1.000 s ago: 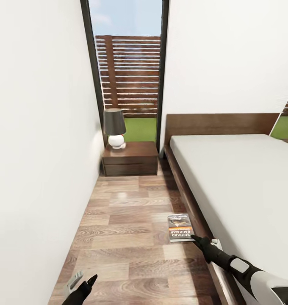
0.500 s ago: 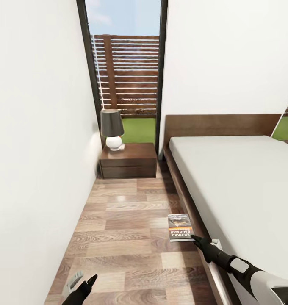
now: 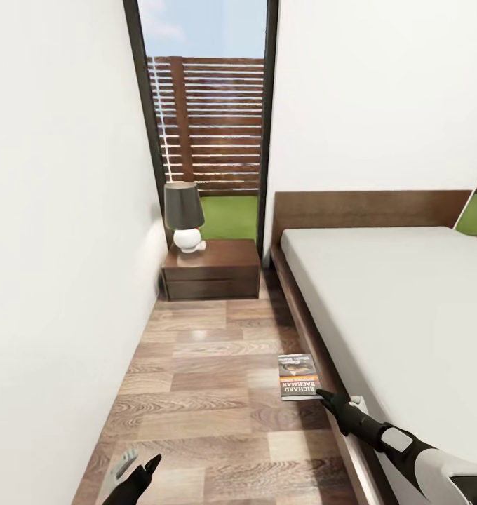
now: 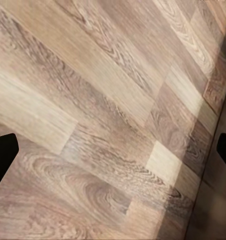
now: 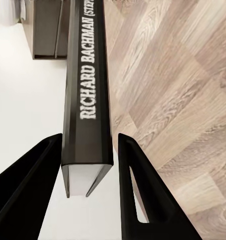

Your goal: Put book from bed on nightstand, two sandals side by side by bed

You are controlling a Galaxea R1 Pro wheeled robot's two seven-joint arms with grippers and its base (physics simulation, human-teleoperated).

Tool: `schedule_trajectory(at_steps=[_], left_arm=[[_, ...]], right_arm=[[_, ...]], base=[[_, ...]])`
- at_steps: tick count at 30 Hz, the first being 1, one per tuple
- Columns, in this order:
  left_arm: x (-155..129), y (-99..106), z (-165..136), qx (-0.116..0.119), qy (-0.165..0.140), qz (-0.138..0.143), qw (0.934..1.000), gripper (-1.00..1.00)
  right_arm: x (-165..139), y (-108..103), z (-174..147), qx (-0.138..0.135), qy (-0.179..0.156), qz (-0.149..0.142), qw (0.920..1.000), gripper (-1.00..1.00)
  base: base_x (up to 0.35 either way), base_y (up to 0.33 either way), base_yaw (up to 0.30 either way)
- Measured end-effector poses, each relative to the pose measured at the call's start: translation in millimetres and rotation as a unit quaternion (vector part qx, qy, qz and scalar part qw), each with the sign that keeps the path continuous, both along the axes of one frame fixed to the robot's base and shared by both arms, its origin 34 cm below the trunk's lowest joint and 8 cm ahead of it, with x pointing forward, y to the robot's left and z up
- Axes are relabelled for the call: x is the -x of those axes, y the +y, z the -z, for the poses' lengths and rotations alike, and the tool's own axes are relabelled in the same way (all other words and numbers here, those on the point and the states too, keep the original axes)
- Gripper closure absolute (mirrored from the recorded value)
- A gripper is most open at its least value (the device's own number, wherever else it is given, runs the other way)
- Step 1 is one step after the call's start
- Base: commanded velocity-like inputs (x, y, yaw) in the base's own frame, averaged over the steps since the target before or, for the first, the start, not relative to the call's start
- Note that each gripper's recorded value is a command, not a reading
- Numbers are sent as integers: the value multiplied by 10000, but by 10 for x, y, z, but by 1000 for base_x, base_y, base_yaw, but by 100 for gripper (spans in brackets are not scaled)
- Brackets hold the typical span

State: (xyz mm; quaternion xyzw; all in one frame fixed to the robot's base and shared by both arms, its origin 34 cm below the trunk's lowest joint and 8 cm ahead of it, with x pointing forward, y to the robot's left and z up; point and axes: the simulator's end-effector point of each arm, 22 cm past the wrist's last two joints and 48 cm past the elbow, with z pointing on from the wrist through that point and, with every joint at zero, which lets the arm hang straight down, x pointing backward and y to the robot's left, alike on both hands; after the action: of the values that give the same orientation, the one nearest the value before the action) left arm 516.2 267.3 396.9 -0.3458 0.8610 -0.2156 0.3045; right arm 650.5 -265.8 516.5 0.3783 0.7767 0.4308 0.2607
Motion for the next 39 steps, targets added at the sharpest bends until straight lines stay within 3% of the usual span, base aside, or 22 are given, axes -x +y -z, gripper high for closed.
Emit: schedule_trajectory(at_steps=[39], left_arm=[[1,43,-1,-26,0,-9,10000,-100]], right_arm=[[5,10,5,2,10,-16,10000,100]], base=[[161,0,0]])
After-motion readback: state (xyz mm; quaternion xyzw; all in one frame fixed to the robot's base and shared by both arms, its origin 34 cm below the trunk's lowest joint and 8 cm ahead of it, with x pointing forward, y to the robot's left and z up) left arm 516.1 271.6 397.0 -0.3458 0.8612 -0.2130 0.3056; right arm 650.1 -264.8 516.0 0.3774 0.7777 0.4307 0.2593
